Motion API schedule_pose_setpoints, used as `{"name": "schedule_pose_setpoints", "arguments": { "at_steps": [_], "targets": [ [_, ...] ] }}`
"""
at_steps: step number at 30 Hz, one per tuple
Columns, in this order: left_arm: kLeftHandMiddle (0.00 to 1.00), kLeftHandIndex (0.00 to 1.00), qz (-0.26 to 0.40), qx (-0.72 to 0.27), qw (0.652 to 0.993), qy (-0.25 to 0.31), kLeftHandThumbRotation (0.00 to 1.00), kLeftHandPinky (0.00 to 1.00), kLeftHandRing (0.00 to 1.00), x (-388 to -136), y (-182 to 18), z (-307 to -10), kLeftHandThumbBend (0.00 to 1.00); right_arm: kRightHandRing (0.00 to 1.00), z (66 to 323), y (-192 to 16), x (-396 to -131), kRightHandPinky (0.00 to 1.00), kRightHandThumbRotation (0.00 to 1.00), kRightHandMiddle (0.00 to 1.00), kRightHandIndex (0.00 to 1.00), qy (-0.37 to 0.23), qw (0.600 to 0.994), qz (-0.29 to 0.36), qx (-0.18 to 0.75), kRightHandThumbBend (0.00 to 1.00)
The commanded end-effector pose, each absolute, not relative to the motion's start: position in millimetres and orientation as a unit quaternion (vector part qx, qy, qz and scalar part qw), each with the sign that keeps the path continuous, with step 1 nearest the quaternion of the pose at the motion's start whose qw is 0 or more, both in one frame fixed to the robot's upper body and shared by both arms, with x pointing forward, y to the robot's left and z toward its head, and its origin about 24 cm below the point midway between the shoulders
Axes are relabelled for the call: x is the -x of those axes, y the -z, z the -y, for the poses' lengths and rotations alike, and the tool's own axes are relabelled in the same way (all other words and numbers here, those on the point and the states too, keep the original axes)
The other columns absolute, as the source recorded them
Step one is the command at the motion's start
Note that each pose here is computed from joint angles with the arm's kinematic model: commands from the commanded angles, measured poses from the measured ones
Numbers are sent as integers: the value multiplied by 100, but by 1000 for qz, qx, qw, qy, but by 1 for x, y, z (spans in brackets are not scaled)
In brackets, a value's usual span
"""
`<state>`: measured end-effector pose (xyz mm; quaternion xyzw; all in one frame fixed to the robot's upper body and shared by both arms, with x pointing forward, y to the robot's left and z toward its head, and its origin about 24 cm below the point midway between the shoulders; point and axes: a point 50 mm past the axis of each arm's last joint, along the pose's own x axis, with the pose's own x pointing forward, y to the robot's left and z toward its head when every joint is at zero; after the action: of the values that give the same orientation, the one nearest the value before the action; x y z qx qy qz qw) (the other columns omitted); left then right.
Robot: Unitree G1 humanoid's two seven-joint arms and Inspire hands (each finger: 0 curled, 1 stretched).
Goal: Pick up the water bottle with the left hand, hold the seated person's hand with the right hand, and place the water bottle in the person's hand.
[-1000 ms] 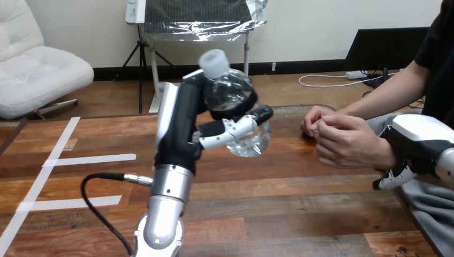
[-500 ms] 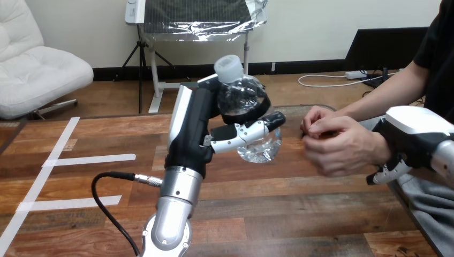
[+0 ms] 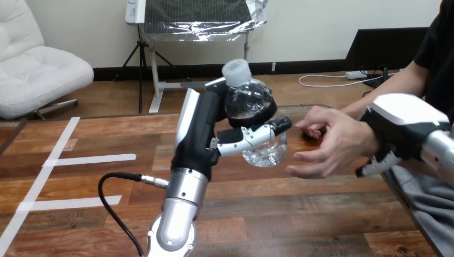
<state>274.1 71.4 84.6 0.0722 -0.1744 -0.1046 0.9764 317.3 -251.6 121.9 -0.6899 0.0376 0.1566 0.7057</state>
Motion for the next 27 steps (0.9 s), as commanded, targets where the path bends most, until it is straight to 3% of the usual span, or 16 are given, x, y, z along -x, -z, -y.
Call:
{"name": "schedule_pose_setpoints", "arguments": {
  "at_steps": [1, 27],
  "targets": [
    [40, 48, 232, -35, 966, 109, 0, 38, 38, -282, -114, -52, 63, 20, 236, -157, -322, 14, 0, 28, 35, -130, 702, 35, 699, 78],
    [41, 48, 228, -39, 967, 110, 0, 37, 38, -279, -111, -47, 61, 20, 223, -166, -317, 14, 0, 28, 33, -150, 705, 83, 688, 75]
  ]
}}
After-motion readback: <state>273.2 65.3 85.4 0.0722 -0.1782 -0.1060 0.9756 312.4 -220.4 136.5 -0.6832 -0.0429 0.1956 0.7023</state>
